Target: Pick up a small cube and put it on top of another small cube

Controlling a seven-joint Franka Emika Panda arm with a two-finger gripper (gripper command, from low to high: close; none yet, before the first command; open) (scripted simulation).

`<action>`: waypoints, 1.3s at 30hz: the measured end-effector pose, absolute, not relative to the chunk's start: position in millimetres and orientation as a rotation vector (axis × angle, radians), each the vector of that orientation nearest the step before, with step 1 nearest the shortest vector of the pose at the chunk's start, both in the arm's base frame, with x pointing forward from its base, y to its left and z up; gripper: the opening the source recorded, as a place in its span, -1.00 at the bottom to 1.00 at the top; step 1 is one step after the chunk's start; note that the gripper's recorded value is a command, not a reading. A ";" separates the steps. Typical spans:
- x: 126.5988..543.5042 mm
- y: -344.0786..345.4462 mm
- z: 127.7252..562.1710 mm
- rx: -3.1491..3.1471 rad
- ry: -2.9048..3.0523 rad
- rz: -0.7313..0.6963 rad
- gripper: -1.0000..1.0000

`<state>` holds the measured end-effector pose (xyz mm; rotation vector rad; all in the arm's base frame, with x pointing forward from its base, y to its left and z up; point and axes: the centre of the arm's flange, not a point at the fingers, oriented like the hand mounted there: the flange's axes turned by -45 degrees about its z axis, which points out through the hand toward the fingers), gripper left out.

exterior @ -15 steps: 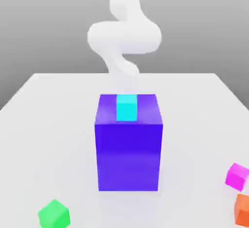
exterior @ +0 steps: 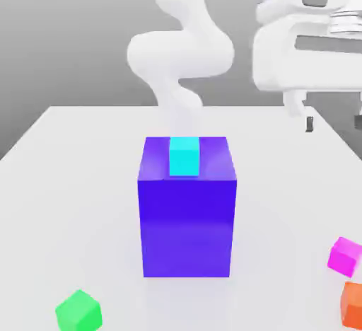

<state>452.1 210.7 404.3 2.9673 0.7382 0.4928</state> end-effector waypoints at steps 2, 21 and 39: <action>442.3 236.2 366.2 2.956 0.840 0.411 0.00; 348.8 323.3 130.5 2.869 1.282 0.002 -1.00; 482.7 101.7 214.5 3.126 0.111 -0.007 -1.00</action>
